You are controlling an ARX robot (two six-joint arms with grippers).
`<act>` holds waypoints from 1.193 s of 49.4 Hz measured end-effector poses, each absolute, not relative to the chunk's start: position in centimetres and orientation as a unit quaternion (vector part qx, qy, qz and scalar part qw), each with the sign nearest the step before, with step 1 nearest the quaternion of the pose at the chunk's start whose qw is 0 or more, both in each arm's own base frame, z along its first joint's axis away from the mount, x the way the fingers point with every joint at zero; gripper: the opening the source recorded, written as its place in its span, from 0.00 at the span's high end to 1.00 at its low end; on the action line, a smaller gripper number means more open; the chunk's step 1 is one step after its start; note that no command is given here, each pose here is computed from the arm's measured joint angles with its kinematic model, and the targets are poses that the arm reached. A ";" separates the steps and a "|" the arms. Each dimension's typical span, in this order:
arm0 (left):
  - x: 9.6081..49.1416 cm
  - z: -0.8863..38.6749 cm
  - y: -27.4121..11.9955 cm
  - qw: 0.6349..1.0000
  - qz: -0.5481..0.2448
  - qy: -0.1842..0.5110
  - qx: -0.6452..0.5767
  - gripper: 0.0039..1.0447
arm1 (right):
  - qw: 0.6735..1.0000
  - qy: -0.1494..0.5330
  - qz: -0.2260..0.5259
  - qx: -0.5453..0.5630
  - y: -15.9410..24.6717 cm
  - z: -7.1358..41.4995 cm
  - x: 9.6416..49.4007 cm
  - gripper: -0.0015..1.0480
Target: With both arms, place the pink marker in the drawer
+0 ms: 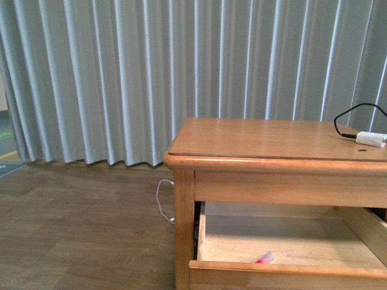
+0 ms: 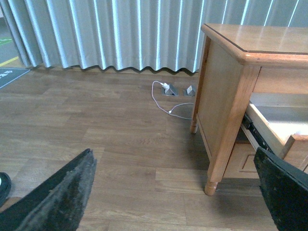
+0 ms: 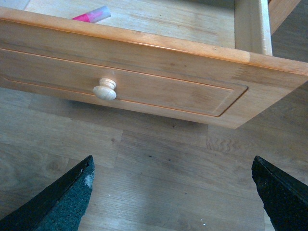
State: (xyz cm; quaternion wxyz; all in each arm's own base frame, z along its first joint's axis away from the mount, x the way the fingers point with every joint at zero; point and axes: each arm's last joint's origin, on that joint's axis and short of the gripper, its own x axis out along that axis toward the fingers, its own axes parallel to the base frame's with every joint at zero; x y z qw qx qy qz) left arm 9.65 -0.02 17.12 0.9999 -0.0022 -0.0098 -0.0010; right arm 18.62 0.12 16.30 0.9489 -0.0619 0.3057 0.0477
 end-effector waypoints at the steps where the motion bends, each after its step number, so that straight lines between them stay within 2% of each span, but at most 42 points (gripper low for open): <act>1: 9.6 17.1 0.0 1.000 -0.001 -0.010 -0.002 0.04 | 0.949 0.307 0.047 -0.063 0.2 15.8 19.2 0.09; 17: 9.6 17.1 0.0 1.000 -0.001 -0.010 -0.002 0.06 | 0.955 0.293 0.024 -0.039 2.8 12.1 27.4 0.09; 26: 9.6 17.1 0.0 1.000 -0.001 -0.010 -0.002 0.06 | 0.955 0.296 -0.001 -0.026 3.8 10.2 30.6 0.09; 35: 9.6 17.1 0.0 1.000 -0.001 -0.010 -0.002 0.06 | 0.966 0.258 -0.026 -0.007 4.2 10.0 34.2 0.09; 59: 9.6 17.1 0.0 1.000 -0.001 -0.010 -0.002 0.06 | 0.973 0.220 -0.060 0.038 5.6 9.7 42.2 0.09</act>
